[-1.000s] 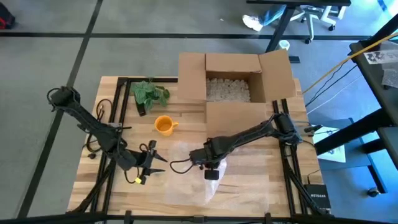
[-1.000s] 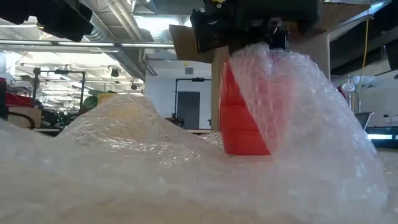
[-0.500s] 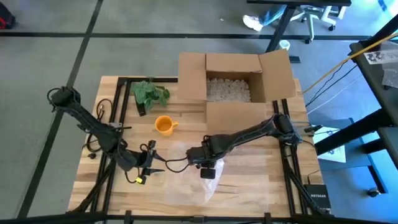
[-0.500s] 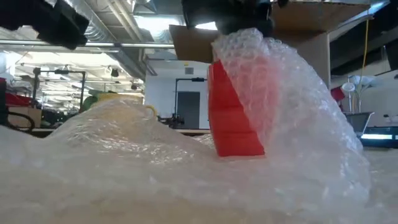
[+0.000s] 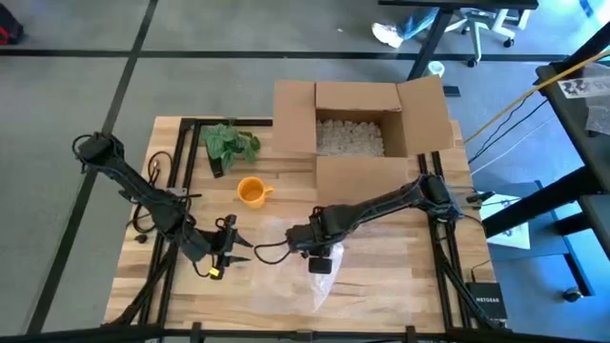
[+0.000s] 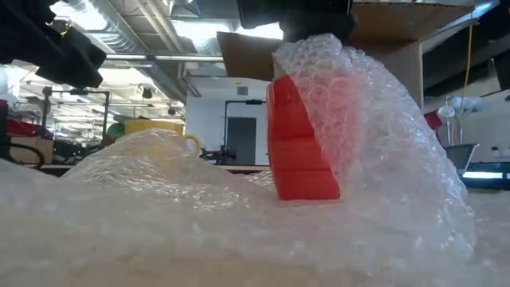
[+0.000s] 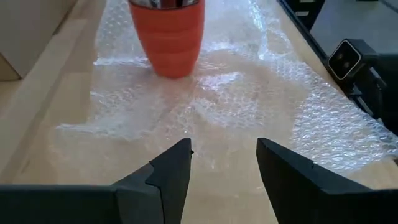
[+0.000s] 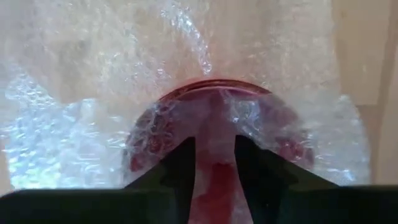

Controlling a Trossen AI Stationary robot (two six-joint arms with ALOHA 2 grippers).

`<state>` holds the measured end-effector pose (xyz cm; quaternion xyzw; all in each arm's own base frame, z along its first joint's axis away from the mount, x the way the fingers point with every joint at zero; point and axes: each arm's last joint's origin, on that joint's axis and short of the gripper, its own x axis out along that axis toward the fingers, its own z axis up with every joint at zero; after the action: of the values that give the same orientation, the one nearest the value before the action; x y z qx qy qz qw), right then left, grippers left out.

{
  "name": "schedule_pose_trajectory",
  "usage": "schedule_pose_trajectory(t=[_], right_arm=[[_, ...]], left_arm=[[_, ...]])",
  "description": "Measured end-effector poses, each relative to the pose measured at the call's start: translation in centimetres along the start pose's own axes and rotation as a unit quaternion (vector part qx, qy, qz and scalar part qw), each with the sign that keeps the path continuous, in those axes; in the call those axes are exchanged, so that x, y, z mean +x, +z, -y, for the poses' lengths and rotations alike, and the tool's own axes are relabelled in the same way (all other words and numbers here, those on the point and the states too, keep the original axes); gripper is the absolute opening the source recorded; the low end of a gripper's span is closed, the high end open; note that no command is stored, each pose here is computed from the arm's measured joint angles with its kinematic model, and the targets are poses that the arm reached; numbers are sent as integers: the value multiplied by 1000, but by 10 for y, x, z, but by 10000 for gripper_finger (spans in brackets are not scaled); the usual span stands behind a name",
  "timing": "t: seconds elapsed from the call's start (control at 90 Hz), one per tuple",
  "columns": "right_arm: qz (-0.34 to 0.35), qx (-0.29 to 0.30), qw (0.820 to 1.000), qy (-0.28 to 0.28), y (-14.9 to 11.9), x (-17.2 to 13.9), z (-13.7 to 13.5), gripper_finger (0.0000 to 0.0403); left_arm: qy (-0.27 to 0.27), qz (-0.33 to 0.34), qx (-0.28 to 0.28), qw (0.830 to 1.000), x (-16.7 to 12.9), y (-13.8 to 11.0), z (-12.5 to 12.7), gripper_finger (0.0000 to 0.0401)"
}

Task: Wrap mug
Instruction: Wrap the orange mug with the bubble wrap

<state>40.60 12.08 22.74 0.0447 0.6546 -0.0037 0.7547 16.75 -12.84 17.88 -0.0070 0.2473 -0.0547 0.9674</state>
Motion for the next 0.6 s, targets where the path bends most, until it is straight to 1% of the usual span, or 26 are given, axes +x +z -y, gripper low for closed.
schedule_pose_trajectory(t=[0.433,0.6], right_arm=[[-6,3,1000,3,-1,-1,0,102],[-7,3,1000,-2,-1,-7,0,102]], left_arm=[[0,-1,0,1000,0,0,0,166],[0,-1,-1,1000,0,0,0,166]])
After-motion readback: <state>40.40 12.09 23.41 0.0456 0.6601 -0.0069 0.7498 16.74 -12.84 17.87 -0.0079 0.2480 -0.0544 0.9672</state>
